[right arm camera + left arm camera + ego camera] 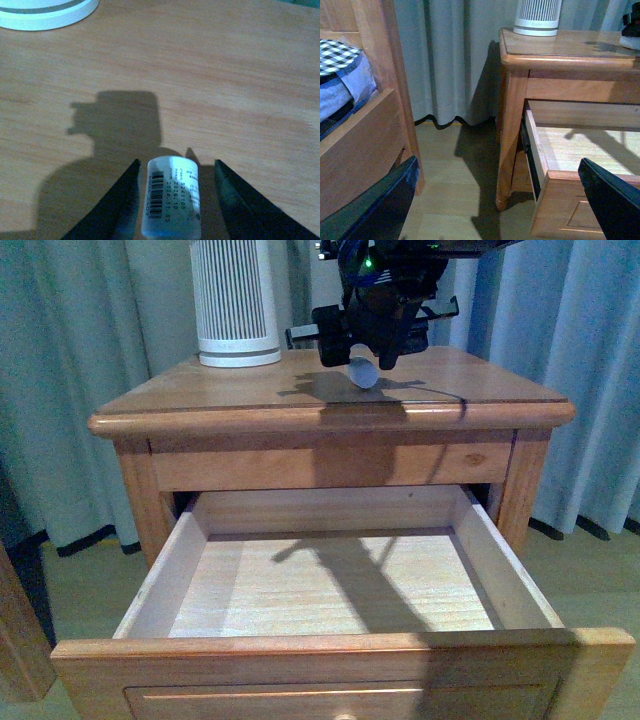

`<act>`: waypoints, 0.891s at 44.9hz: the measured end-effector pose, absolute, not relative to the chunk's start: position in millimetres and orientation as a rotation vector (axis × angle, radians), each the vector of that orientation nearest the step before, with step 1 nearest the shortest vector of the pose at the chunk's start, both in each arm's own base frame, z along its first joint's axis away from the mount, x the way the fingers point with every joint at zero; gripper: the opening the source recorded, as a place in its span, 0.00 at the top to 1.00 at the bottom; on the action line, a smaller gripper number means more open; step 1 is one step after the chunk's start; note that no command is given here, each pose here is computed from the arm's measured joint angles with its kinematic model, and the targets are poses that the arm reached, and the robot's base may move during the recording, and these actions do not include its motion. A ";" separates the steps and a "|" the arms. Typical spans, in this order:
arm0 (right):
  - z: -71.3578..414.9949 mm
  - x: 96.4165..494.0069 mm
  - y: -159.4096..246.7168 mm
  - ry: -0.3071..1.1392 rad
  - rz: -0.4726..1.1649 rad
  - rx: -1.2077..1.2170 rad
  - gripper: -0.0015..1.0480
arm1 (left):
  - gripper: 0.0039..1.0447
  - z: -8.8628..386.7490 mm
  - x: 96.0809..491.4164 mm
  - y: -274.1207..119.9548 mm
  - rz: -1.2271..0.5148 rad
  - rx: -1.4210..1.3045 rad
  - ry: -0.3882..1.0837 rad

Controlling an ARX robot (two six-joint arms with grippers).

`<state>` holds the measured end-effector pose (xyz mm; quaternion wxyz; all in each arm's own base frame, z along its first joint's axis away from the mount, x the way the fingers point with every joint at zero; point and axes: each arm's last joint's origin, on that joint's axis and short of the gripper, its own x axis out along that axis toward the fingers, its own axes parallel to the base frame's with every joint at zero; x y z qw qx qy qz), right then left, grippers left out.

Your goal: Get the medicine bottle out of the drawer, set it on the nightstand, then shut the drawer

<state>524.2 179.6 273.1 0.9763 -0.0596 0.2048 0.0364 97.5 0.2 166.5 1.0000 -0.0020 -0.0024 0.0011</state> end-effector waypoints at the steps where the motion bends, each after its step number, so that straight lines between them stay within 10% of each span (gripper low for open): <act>1: 272.1 524.1 179.1 0.414 0.071 -0.121 0.50 | 0.06 166.5 97.5 0.2 0.002 -0.004 -0.005; 14: 279.3 517.3 168.5 0.381 0.057 -0.107 0.05 | 0.06 166.5 97.5 0.2 0.002 -0.004 -0.005; 40: 343.2 402.7 132.0 0.214 0.159 0.040 0.07 | 0.06 166.5 97.5 0.2 0.002 -0.004 -0.005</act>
